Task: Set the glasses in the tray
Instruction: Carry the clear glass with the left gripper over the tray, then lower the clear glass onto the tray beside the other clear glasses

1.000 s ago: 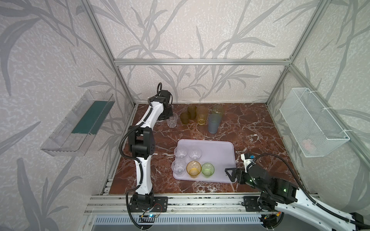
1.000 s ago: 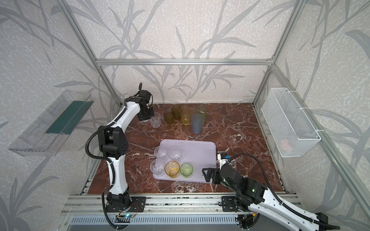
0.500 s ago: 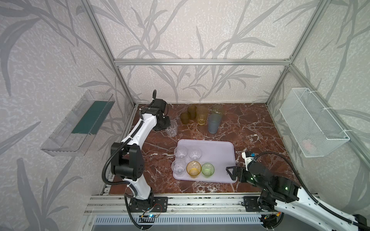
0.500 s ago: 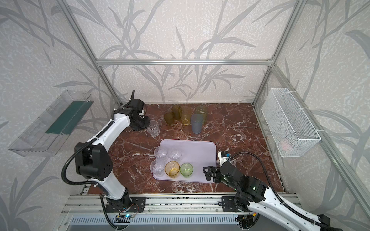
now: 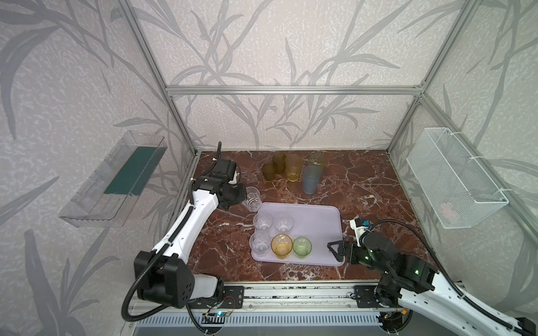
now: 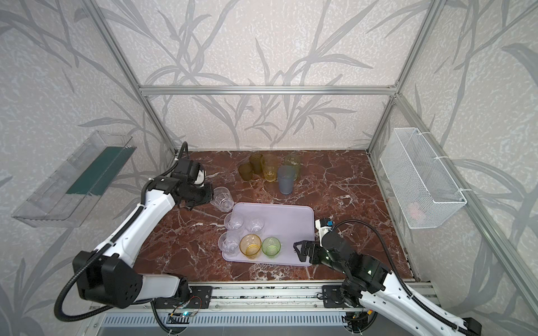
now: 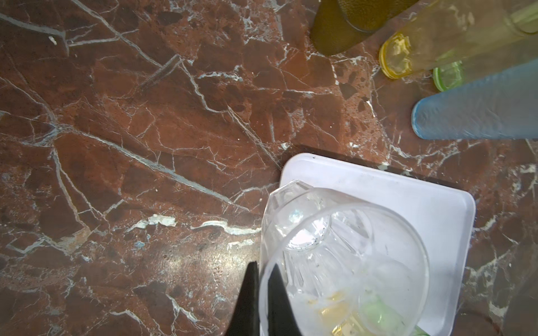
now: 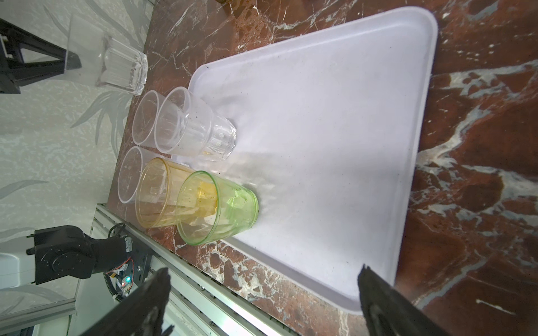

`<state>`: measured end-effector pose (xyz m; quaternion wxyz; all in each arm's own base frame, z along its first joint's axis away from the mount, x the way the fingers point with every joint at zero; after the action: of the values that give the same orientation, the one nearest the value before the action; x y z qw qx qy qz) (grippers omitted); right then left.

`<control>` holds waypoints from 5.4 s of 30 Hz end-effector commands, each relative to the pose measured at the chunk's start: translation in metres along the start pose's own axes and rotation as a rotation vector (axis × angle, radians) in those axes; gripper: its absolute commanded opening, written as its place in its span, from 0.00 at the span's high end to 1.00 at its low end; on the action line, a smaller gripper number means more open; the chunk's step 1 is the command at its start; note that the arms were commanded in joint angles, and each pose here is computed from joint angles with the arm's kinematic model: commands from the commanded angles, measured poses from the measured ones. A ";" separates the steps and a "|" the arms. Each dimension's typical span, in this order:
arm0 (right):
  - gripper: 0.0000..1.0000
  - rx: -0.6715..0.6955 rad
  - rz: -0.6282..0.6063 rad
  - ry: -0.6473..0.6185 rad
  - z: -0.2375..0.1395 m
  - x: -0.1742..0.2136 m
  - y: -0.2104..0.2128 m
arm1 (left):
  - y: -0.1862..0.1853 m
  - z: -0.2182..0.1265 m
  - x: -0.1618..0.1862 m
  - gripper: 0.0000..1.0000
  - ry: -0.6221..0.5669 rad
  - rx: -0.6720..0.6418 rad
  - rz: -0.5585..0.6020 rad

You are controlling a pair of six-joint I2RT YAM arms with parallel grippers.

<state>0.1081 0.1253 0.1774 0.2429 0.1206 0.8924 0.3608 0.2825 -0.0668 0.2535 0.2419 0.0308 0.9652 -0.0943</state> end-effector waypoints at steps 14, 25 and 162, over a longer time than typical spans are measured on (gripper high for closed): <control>0.01 -0.171 0.095 0.067 0.009 0.001 0.016 | -0.061 -0.059 0.018 1.00 -0.184 0.111 0.100; 0.01 -0.196 0.116 0.072 0.008 -0.003 0.023 | -0.103 -0.062 0.023 1.00 -0.187 0.140 0.202; 0.01 -0.157 0.175 0.041 0.000 0.001 0.006 | -0.216 0.071 0.080 0.82 0.092 -0.027 0.540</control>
<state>0.1070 0.1317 0.1836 0.2011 0.1652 0.8493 0.4592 0.2190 -0.2895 0.1801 0.2005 0.2957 0.9339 -0.0123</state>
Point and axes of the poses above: each gripper's point midway between its finger pads, its own z axis out along the fingers, its own y axis along the line the jaws close on, x = y × z, the point moved 7 cm from there along -z, back along the fingers, and after that the axes turned 14 degrees about z, right-handed, at the moved point
